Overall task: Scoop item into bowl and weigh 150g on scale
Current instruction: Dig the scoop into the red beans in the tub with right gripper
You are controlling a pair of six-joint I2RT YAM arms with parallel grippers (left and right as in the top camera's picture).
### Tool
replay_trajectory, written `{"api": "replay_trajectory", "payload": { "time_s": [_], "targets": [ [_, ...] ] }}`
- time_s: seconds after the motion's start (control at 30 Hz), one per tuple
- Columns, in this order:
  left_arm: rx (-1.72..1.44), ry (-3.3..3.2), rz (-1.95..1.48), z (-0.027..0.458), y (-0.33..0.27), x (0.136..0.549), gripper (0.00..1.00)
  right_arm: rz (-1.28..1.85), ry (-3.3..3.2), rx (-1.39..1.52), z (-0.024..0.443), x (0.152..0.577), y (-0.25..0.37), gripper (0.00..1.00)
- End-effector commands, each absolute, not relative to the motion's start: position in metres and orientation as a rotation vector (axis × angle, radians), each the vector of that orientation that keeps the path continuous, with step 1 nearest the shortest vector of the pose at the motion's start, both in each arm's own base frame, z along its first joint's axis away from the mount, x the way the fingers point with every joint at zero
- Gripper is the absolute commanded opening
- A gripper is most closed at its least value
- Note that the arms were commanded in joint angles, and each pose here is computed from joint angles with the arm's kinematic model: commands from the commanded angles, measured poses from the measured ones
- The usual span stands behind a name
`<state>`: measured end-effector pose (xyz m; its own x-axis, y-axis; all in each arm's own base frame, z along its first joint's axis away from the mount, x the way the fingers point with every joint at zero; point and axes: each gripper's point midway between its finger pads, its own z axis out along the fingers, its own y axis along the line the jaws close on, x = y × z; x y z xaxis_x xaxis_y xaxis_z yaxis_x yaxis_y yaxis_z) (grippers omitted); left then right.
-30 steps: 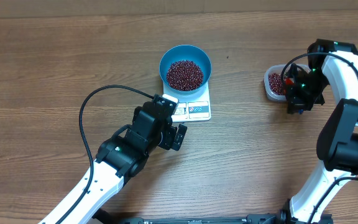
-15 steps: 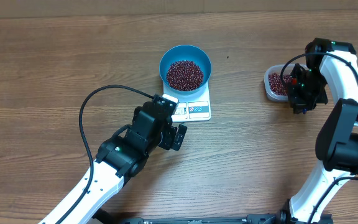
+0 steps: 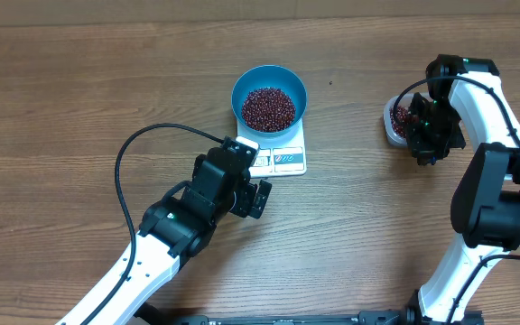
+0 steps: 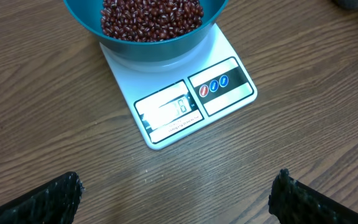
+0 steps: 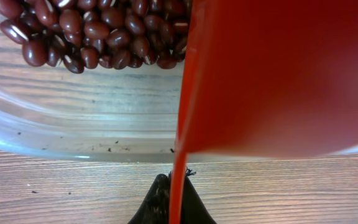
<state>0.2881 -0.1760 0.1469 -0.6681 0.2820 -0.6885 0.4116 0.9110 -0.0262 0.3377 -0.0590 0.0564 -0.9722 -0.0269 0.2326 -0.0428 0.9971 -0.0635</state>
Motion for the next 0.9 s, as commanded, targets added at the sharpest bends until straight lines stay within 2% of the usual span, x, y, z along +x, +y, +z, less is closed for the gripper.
{"api": "replay_trajectory", "payload": {
  "time_s": [0.0,0.53,0.87],
  "targets": [
    [0.492,2.340,-0.209,0.147,-0.173,0.291,1.00,0.113,-2.886,0.042,0.053,0.334,-0.061,0.04],
    [0.492,2.340,-0.209,0.147,-0.173,0.291,0.99,0.036,-2.833,0.050,0.036,0.330,-0.049,0.04],
    [0.492,2.340,-0.209,0.147,-0.173,0.291,1.00,-0.064,-2.809,0.198,0.037,0.327,-0.019,0.04]
  ]
}}
